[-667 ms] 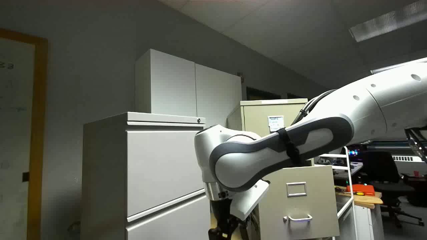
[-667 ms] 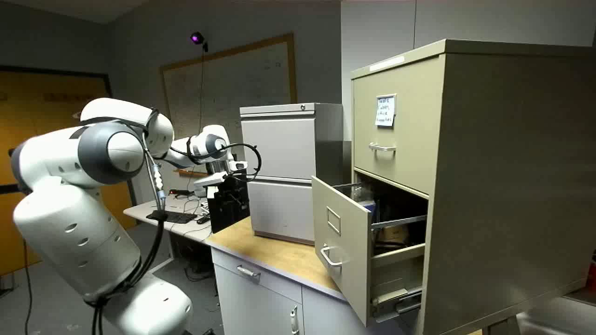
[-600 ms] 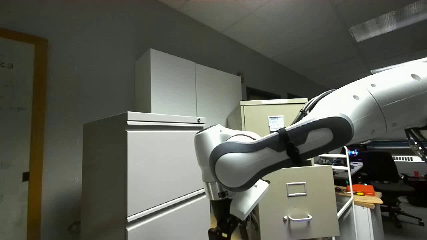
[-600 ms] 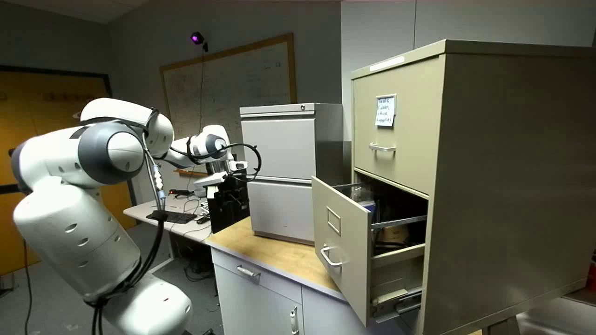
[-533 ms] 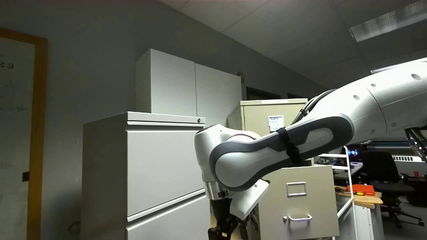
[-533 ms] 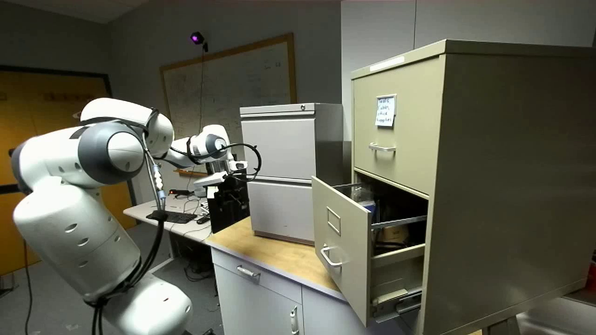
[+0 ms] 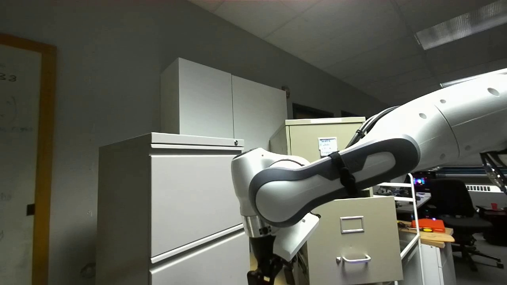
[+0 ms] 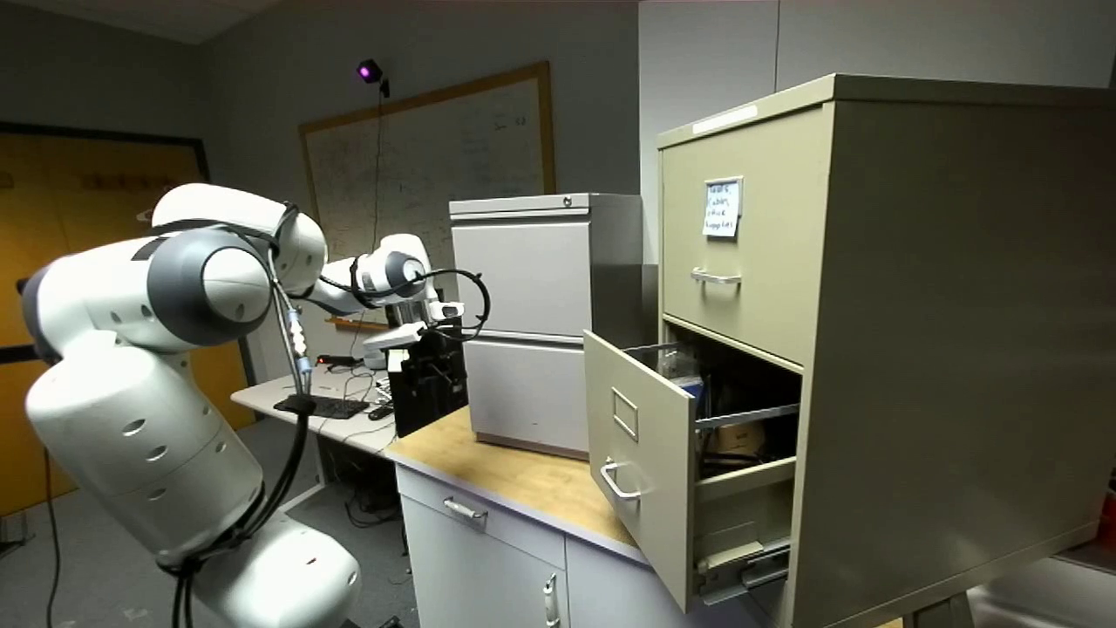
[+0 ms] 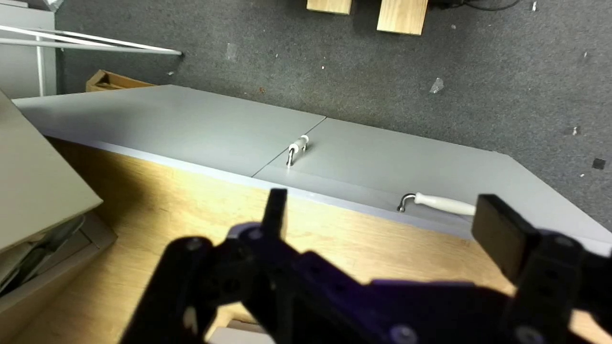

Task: Close the bottom drawer on the right

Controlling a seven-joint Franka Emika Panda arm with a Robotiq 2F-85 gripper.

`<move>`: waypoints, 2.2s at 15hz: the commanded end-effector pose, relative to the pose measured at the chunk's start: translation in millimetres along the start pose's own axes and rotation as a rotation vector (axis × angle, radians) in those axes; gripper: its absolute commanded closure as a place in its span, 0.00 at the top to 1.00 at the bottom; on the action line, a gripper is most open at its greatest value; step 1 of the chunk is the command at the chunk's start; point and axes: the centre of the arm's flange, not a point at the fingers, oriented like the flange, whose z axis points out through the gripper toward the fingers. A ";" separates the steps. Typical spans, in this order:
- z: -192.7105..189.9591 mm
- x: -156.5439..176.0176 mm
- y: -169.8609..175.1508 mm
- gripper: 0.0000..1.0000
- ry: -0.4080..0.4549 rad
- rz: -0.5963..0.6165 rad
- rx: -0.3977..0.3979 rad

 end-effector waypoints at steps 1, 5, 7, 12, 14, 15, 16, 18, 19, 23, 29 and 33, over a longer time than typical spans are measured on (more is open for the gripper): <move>-3.9 6.9 3.8 1.00 0.040 0.039 -0.020; -11.0 14.8 20.4 0.68 0.117 0.124 -0.038; -11.1 17.1 35.0 0.53 0.148 0.182 -0.039; 2.6 23.6 83.5 0.15 0.175 0.353 -0.036; 14.6 25.8 104.7 0.01 0.167 0.422 -0.034; 22.2 26.5 115.8 0.00 0.163 0.459 -0.036; 30.5 26.8 127.8 0.00 0.156 0.498 -0.036; 46.7 28.1 148.6 0.00 0.146 0.571 -0.041; 54.8 28.4 159.9 0.00 0.140 0.606 -0.037; 76.7 29.9 199.6 0.00 0.150 0.765 -0.034; 94.1 27.0 244.4 0.00 0.269 1.015 -0.139; 103.6 19.1 254.0 0.00 0.383 1.141 -0.255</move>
